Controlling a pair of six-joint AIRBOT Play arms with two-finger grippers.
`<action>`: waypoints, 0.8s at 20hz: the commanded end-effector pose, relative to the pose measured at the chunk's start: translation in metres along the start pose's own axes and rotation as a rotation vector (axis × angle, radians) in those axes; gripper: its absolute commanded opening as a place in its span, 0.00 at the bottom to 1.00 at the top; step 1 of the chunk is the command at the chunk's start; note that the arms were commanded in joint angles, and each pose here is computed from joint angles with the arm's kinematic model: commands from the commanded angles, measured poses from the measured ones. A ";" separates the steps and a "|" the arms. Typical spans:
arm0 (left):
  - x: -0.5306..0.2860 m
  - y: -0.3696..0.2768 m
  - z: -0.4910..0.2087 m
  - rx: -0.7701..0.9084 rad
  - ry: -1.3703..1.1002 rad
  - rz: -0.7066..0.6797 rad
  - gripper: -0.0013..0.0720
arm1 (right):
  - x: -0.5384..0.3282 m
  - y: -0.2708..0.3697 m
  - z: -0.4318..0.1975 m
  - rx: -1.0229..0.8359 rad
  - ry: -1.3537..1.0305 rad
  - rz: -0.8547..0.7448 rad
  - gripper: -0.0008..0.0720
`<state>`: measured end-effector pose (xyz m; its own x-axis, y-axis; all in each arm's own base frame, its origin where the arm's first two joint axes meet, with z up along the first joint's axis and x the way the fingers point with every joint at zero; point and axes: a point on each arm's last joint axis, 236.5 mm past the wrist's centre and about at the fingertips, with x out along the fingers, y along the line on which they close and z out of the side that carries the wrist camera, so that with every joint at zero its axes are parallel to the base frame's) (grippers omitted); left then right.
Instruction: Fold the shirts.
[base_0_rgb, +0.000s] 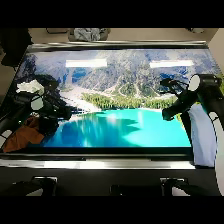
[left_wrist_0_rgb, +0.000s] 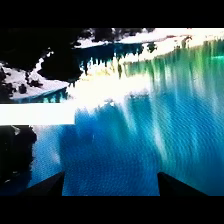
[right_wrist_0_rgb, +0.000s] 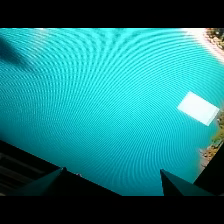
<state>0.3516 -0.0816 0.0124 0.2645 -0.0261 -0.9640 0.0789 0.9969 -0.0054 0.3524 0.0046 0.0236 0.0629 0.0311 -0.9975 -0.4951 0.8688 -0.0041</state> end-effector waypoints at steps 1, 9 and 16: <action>0.000 0.000 0.000 0.001 0.000 0.000 1.00 | 0.000 0.000 0.000 0.000 0.001 0.000 0.94; 0.000 0.000 0.000 0.001 -0.001 0.000 1.00 | 0.000 0.000 0.000 0.000 0.001 0.000 0.94; 0.000 -0.002 0.005 0.001 -0.021 -0.006 1.00 | 0.000 0.000 0.000 0.000 0.000 0.001 0.94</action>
<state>0.3520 -0.0820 0.0125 0.2667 -0.0269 -0.9634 0.0794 0.9968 -0.0059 0.3524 0.0045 0.0236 0.0629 0.0307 -0.9975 -0.4951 0.8688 -0.0044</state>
